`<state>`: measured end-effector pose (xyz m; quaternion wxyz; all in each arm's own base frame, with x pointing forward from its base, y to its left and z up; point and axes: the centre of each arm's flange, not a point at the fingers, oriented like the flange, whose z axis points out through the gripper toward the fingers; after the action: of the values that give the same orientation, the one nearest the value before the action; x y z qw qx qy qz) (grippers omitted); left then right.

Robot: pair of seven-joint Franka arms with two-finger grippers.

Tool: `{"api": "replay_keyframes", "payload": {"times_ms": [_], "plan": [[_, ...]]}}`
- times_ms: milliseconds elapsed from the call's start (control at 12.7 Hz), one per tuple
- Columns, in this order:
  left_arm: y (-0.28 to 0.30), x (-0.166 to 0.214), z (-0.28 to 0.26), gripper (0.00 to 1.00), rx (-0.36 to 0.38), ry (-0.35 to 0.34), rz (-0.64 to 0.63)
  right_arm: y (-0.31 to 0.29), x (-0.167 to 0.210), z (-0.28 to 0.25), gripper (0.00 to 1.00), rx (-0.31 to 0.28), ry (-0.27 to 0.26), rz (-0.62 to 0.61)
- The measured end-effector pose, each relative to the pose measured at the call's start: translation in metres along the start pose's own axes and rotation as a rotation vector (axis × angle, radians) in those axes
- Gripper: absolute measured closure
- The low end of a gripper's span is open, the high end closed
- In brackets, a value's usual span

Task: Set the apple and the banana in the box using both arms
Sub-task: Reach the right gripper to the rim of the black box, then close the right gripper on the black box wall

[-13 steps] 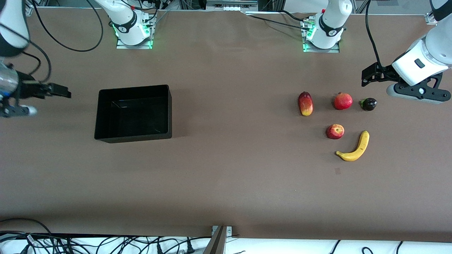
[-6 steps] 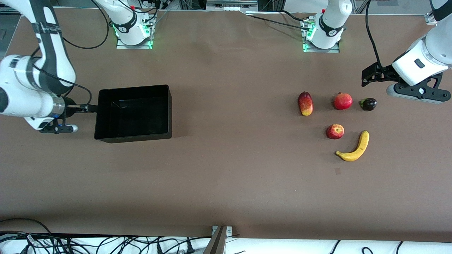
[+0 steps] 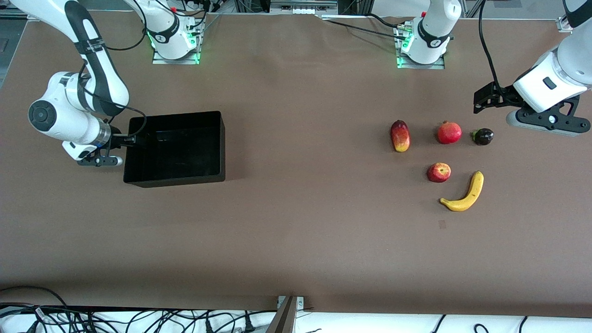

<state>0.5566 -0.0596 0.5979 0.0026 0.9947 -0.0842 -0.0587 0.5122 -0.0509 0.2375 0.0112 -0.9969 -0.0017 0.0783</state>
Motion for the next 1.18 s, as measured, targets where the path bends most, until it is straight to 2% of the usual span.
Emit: {"api": "replay_keyframes", "payload": {"times_ms": [79,157,550,707,785,942,1178], "plan": [[0.000,0.000,0.000,0.00,0.000,0.000,0.000,0.000,-0.004,0.004,0.00,-0.001,0.005,0.000],[0.000,0.000,0.000,0.00,0.000,0.000,0.000,0.000,-0.005,0.007,0.07,-0.001,0.006,0.000],[0.000,0.000,0.000,0.00,0.000,0.000,0.000,0.000,-0.007,0.006,0.68,-0.001,0.006,-0.001],[0.000,0.000,0.000,0.00,0.000,0.000,0.000,0.000,-0.007,0.005,0.89,-0.001,0.009,-0.001],[0.000,0.000,0.000,0.00,0.000,0.000,0.000,-0.001,-0.007,0.004,0.96,-0.002,0.008,-0.011],[0.000,0.000,0.000,0.00,0.000,0.000,0.000,-0.002,-0.004,-0.003,0.95,-0.001,0.007,-0.010],[0.000,0.000,0.000,0.00,0.000,0.000,0.000,-0.008,0.012,-0.042,0.95,0.010,-0.072,-0.024]]}}
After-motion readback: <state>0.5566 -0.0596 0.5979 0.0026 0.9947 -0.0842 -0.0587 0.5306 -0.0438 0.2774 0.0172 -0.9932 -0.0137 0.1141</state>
